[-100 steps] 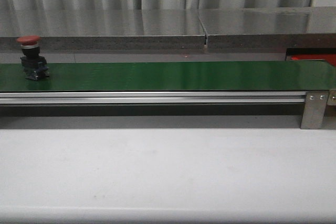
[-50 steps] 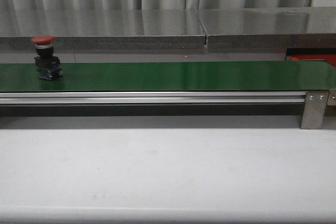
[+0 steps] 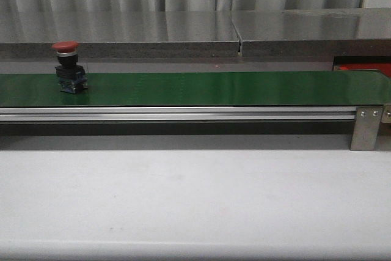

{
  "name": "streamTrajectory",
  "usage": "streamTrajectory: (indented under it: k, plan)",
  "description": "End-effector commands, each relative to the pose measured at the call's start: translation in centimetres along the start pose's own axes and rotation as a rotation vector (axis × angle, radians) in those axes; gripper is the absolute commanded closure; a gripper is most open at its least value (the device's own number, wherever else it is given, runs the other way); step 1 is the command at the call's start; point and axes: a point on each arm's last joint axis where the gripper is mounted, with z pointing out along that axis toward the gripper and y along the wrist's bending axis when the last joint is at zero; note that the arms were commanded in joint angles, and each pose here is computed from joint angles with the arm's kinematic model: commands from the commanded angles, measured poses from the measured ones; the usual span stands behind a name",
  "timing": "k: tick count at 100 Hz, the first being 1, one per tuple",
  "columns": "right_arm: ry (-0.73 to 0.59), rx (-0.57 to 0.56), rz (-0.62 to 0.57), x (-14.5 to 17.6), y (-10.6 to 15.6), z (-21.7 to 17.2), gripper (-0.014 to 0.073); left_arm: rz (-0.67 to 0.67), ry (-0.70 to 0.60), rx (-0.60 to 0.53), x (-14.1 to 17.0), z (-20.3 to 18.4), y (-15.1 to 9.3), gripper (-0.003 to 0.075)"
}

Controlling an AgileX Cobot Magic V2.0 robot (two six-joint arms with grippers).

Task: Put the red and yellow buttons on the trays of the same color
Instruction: 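Grasp a yellow button from the table with the left gripper, then place the yellow button on the belt behind the red one and release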

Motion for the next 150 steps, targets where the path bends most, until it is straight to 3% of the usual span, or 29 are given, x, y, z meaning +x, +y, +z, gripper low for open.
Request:
streamTrajectory:
  k: [1, 27, 59, 76, 98, 105, 112, 124, 131, 139, 150]
  plan:
    - [-0.095, 0.010, -0.002, -1.3, 0.0, -0.5, 0.0713, -0.032, -0.151, 0.038, -2.3, -5.3, -1.1, 0.0739]
    - [-0.095, 0.010, -0.002, -1.3, 0.0, -0.5, 0.0713, 0.066, -0.234, 0.121, -2.9, -10.4, -6.5, 0.0739]
    - [-0.095, 0.010, -0.002, -1.3, 0.0, -0.5, 0.0713, 0.324, -0.173, 0.208, -1.1, -9.1, -15.0, 0.0739]
    - [-0.095, 0.010, -0.002, -1.3, 0.0, -0.5, 0.0713, 0.369, -0.111, 0.223, -0.1, -6.6, -16.9, 0.0739]
    - [-0.095, 0.010, -0.002, -1.3, 0.0, -0.5, 0.0713, 0.389, -0.056, 0.227, 0.6, -5.3, -17.5, 0.0726]
    - [-0.095, 0.010, -0.002, -1.3, 0.0, -0.5, 0.0713, 0.390, -0.057, 0.228, 0.6, -5.4, -17.5, 0.0665]
    - [-0.095, 0.010, -0.002, -1.3, 0.0, -0.5, 0.0713, 0.394, -0.047, 0.228, 0.7, -5.4, -17.5, 0.0550]
    - [-0.095, 0.010, -0.002, -1.3, 0.0, -0.5, 0.0713, 0.396, -0.031, 0.230, 0.9, -5.4, -17.4, 0.0254]
    - [-0.095, 0.010, -0.002, -1.3, 0.0, -0.5, 0.0713, 0.397, -0.033, 0.230, 0.9, -5.5, -17.5, 0.0125]
    - [-0.095, 0.010, -0.002, -1.3, 0.0, -0.5, 0.0713, 0.400, -0.044, 0.233, 0.8, -5.7, -17.7, 0.0055]
    - [-0.095, 0.010, -0.002, -1.3, 0.0, -0.5, 0.0713, 0.416, -0.082, 0.238, 0.5, -6.9, -18.0, 0.0059]
